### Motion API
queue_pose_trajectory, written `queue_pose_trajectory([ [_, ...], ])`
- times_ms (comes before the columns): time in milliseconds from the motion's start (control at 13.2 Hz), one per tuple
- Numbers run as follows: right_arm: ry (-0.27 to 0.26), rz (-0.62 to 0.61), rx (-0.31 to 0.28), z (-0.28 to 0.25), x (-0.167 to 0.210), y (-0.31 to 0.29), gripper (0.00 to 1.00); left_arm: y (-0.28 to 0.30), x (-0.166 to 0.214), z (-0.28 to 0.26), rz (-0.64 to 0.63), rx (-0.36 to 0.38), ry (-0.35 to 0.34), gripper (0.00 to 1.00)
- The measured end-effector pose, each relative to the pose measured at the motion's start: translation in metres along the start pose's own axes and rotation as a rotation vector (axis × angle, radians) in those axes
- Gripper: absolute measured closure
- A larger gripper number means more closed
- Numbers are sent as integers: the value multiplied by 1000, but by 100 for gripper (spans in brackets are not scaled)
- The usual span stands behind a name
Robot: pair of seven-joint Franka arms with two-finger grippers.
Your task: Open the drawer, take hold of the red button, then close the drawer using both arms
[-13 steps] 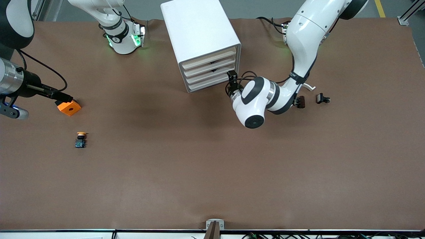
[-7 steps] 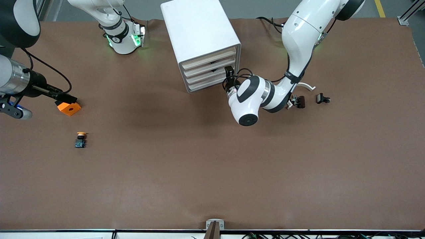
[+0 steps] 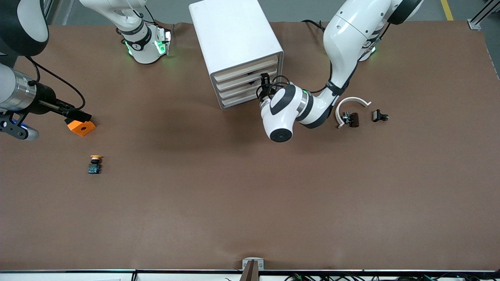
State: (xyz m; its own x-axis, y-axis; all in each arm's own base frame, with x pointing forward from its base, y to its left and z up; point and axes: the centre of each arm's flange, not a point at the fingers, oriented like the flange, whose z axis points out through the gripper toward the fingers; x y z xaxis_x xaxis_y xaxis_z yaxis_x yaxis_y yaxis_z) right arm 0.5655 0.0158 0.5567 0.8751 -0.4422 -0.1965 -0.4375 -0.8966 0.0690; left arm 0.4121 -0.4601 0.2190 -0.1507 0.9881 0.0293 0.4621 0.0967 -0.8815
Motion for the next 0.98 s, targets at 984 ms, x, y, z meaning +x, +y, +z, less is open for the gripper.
queue_pose_trajectory([
  [984, 7, -3, 3, -1, -5, -10, 0, 27, 50, -85, -90, -23, -148, 87],
])
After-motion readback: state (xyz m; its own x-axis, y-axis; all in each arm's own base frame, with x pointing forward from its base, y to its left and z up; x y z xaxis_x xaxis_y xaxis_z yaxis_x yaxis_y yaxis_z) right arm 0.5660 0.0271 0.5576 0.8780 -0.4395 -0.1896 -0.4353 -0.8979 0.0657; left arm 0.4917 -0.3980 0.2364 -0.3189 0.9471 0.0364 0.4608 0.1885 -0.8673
